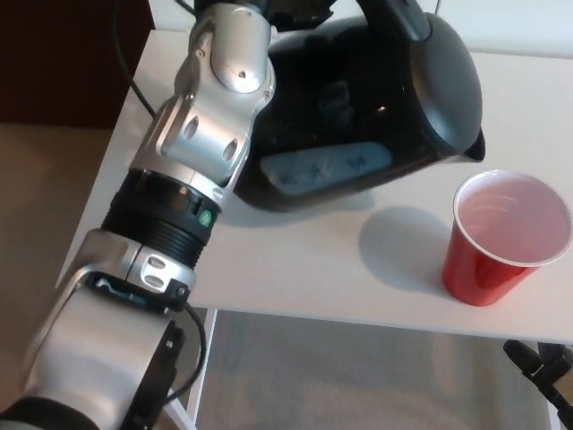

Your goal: The robot walk towards a table in front and uses its left hand to pick up the pot from the base and pour water to the cup on the right hand side

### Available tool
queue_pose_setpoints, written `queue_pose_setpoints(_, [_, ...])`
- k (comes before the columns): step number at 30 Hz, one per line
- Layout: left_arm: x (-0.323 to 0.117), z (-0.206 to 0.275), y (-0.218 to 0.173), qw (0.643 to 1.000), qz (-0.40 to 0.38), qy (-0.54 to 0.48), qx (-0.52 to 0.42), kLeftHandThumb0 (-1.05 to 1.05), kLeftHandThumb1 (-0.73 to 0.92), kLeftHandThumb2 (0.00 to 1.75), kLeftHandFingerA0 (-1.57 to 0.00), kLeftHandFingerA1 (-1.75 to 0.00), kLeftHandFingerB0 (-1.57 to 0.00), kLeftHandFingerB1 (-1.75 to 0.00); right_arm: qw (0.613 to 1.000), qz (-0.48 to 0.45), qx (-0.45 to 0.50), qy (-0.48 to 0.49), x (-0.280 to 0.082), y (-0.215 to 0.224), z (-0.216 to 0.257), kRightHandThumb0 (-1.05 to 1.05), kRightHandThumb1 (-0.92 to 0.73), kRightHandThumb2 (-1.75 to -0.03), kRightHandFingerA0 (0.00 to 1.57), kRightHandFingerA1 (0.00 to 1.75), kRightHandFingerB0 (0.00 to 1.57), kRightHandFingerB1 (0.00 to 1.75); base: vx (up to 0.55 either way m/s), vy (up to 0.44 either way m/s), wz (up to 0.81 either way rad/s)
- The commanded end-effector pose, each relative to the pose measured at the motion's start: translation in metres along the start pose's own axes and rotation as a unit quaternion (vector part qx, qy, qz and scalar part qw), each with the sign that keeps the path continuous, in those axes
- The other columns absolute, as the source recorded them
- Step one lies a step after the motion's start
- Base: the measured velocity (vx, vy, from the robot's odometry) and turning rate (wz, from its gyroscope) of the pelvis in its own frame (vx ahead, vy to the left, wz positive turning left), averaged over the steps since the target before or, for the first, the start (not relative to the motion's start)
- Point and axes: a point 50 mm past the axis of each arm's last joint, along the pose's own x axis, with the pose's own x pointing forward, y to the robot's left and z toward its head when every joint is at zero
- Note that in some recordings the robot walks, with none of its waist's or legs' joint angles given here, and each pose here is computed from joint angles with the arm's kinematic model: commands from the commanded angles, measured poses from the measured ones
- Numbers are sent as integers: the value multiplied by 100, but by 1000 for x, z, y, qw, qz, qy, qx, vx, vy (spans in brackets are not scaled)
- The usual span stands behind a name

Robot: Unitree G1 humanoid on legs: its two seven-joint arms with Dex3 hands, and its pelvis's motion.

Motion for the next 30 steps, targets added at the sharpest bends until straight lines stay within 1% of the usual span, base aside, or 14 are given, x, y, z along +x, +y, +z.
queue_pose_setpoints(1, [7,47,14,984,34,-158,72,-26,54,60,-94,-168,-78,-152,999,29,6,-36,4,13,18,-34,-52,-80,50,65,37,65,0,0,0])
queue_pose_setpoints(7, [10,66,13,971,33,-213,106,-22,57,55,-90,-175,-66,-174,999,26,9,-37,6,15,21,-27,-65,-58,52,58,38,64,0,0,0])
queue_pose_setpoints(9, [10,73,11,962,43,-242,122,-20,55,56,-90,-175,-66,-175,999,25,-1,-39,7,15,22,-35,-52,-81,51,67,38,66,0,0,0])
queue_pose_setpoints(14, [10,78,9,957,33,-256,132,-18,56,57,-88,-175,-64,-175,999,34,3,-41,7,16,23,-33,-52,-82,51,69,38,65,0,0,0])
queue_pose_setpoints(15, [10,80,8,954,28,-264,137,-17,55,57,-90,-175,-66,-175,998,36,9,-41,8,16,23,-27,-65,-59,51,65,38,67,0,0,0])
queue_pose_setpoints(16, [9,81,7,952,25,-271,141,-16,54,57,-91,-175,-67,-175,998,37,9,-41,8,15,23,-34,-53,-82,51,69,38,67,0,0,0])
queue_pose_setpoints(18, [8,82,5,949,21,-280,145,-16,54,56,-90,-175,-66,-175,999,34,3,-41,8,16,23,-34,-52,-82,51,68,40,67,0,0,0])
queue_pose_setpoints(19, [7,81,3,946,17,-289,148,-16,55,57,-89,-175,-65,-175,999,32,1,-42,8,16,24,-29,-64,-59,57,66,41,67,0,0,0])
queue_pose_setpoints(20, [6,82,2,943,15,-295,155,-18,55,56,-89,-175,-65,-175,998,35,-4,-42,8,16,24,-35,-52,-82,51,68,39,67,0,0,0])
queue_pose_setpoints(23, [2,84,-1,939,14,-303,164,-17,54,55,-89,-175,-64,-175,998,38,-6,-41,8,17,24,-34,-53,-83,50,68,39,67,0,0,0])
queue_pose_setpoints(24, [0,85,-3,936,8,-313,164,-17,55,55,-88,-175,-63,-175,998,37,-6,-40,8,17,24,-29,-64,-58,50,59,39,66,0,0,0])
queue_pose_setpoints(26, [-4,86,-5,932,2,-325,162,-16,55,56,-88,-175,-64,-175,998,38,-5,-40,9,18,24,-35,-53,-82,48,66,36,65,0,0,0])
queue_pose_setpoints(29, [-8,87,-7,927,-3,-338,163,-16,56,56,-87,-175,-65,-175,998,39,-3,-41,9,17,24,-35,-52,-82,49,67,38,67,0,0,0])
queue_pose_setpoints(30, [-10,87,-8,926,-4,-342,163,-18,56,56,-85,-175,-64,-175,998,38,-6,-41,9,17,24,-29,-65,-59,53,63,39,68,0,0,0])
